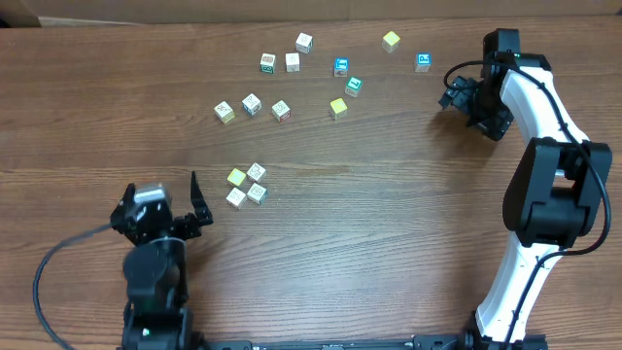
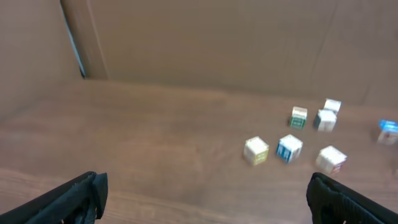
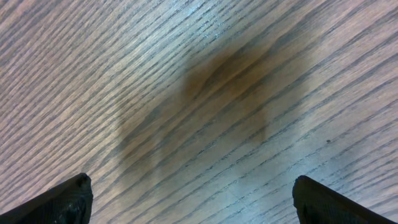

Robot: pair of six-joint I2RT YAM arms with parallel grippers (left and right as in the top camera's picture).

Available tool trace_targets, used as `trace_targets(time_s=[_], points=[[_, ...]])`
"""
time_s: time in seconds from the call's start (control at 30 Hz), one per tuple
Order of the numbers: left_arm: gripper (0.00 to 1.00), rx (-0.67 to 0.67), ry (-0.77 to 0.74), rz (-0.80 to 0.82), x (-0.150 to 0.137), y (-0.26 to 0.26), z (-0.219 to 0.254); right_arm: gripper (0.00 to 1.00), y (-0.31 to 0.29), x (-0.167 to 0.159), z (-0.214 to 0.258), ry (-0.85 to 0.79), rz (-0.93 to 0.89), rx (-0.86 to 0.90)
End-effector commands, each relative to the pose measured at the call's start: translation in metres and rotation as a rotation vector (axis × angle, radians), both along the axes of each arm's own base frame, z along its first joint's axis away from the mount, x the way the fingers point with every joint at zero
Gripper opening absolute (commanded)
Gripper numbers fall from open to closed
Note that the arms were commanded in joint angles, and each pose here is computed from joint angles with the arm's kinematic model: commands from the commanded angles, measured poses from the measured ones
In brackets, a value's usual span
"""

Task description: Form a circle

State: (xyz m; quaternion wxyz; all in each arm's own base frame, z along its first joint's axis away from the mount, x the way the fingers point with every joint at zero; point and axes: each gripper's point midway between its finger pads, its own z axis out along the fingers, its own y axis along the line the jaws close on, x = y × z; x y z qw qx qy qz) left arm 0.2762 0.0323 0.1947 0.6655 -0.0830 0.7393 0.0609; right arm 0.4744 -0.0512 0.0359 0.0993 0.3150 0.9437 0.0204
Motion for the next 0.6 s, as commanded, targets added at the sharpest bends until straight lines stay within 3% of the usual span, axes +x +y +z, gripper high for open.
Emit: trace_targets(time_s=[0.0, 0.3, 0.57], points=[[1.0, 0.01, -0.048, 0.009, -0.008, 0.002, -0.001, 1.0, 0.0, 0.007, 0.012, -0.035, 0.001, -0.002], [1.0, -0.07, -0.143, 0.02, -0.023, 0.003, -0.013, 1.0, 0.0, 0.007, 0.012, -0.035, 0.001, -0.002], [1.0, -0.071, -0.096, 0.057, -0.035, 0.009, -0.028, 1.0, 0.0, 0.007, 0.012, -0.035, 0.001, -0.002]])
